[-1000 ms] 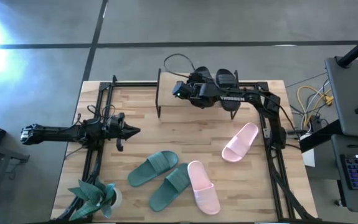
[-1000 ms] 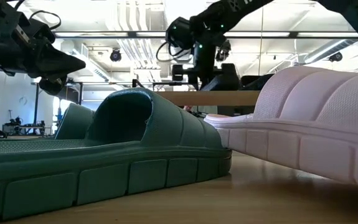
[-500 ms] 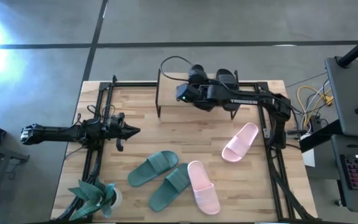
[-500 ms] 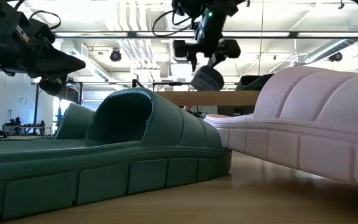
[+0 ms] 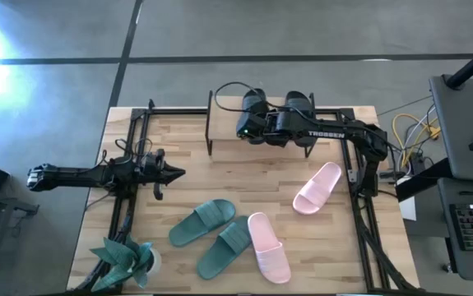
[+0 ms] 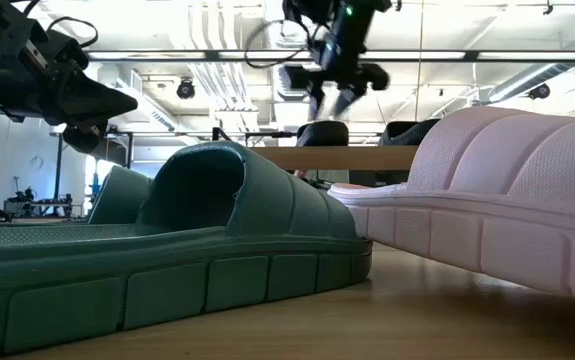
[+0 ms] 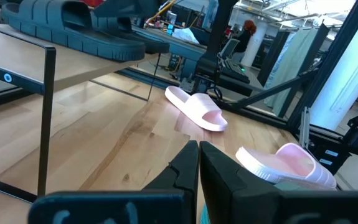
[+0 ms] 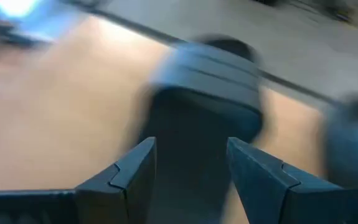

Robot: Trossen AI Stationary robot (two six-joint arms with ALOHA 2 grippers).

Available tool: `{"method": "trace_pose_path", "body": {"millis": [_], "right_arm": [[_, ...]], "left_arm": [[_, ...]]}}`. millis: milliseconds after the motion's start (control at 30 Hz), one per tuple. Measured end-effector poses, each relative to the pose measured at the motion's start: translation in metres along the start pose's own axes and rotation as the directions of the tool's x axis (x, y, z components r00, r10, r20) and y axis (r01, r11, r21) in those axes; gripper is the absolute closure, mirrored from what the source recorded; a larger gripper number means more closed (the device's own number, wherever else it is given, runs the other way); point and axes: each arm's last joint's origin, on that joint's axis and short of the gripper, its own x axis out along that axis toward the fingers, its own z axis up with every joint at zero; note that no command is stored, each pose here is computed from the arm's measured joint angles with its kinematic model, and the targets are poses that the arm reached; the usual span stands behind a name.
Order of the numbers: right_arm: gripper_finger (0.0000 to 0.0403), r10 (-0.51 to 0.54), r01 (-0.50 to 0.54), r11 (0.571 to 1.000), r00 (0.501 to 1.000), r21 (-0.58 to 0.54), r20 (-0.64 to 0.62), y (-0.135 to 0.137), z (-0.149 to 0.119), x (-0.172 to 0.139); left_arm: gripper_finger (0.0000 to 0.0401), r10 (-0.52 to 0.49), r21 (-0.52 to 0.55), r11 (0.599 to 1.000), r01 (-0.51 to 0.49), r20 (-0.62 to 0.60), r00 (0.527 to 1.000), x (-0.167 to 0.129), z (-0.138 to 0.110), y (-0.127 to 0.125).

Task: Pick and place slides into the shelf
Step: Put the black slipper onto the shelf

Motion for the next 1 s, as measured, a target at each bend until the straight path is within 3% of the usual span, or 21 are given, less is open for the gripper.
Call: {"method": "trace_pose_path", "body": {"millis": [133,200,467,733,1000], "right_arm": [[0.0236,0.248,-0.240,0.962,0.968,-0.128,0.046,0.016,0.025,-0.017],[0.0259,0.288,-0.276,0.950,0.955,-0.144,0.075,0.022,0.036,-0.019],[0.0383,0.274,-0.274,0.940,0.961,-0.202,-0.026,0.024,0.068,0.026],[0.0390,0.266,-0.301,0.937,0.943,-0.176,-0.198,0.037,0.065,0.083],[0.0390,0.205,-0.245,0.955,0.953,-0.169,-0.221,0.033,0.058,0.098]], "left_arm": [[0.0401,0.000,0.000,1.000,0.000,0.000,1.000,0.000,0.000,0.000],[0.0401,0.000,0.000,1.000,0.000,0.001,1.000,0.000,0.000,0.000],[0.0401,0.000,0.000,1.000,0.000,0.000,1.000,0.000,0.000,0.000],[0.0401,0.000,0.000,1.000,0.000,-0.001,1.000,0.000,0.000,0.000],[0.0401,0.000,0.000,1.000,0.000,-0.001,1.000,0.000,0.000,0.000]]}}
